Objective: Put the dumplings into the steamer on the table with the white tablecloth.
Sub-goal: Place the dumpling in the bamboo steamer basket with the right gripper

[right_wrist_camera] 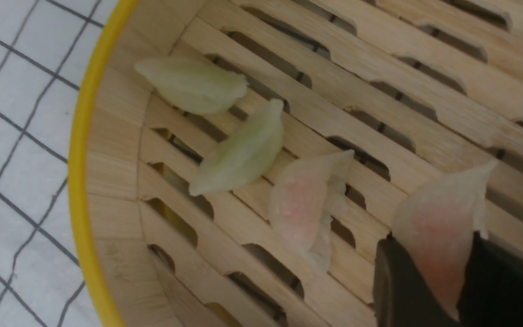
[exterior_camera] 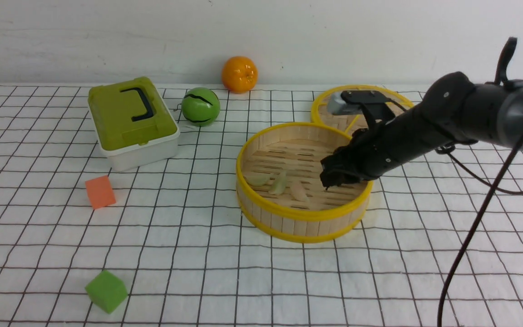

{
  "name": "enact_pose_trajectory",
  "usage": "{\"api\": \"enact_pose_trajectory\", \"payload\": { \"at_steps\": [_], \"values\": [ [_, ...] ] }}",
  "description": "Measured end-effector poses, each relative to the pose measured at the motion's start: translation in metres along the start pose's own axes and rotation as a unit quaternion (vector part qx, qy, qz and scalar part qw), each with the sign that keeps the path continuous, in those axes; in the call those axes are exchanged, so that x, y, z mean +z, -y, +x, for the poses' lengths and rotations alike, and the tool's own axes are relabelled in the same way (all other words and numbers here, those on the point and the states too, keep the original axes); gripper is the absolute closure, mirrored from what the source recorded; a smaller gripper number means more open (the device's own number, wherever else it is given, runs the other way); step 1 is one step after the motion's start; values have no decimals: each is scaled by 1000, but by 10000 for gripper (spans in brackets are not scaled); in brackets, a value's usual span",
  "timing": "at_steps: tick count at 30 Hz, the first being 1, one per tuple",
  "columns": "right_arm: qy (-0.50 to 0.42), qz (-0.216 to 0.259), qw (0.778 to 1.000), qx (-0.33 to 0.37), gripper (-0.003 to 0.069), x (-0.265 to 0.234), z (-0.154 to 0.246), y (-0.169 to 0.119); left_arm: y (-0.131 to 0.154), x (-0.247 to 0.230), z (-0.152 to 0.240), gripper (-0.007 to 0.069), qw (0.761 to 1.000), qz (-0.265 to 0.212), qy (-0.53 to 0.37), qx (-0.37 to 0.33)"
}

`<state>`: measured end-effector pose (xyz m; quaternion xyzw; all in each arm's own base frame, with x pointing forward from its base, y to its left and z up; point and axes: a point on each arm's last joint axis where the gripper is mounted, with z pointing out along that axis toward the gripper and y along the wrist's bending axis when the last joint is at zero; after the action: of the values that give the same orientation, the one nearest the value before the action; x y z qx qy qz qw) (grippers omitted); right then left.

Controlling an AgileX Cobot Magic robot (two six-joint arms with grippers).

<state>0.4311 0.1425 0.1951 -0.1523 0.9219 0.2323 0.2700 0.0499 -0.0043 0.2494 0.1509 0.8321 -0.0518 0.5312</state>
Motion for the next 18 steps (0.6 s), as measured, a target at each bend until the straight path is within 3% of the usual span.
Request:
{"api": "enact_pose_trajectory", "payload": {
  "at_steps": [2,3,7,11,14,16,18],
  "values": [
    [-1,0,1000,1,453,1,1,0,0,0,0,623,1000,0,0,0],
    [-1,-1,1000,2,393,1,1,0,0,0,0,622,1000,0,0,0],
    [-10,-19,1000,8,267,-5,-1,-4,0,0,0,616,1000,-1,0,0],
    [-17,-44,999,13,240,-36,-10,-12,0,0,0,613,1000,-1,0,0],
    [22,-47,998,-23,342,-122,-31,-32,0,0,0,608,1000,-1,0,-1],
    [34,-41,998,-38,405,-149,-33,-38,0,0,0,607,1000,-1,0,0],
    [67,-16,994,-81,566,-215,-28,-57,0,0,0,606,1000,-1,0,-1]
  ]
}}
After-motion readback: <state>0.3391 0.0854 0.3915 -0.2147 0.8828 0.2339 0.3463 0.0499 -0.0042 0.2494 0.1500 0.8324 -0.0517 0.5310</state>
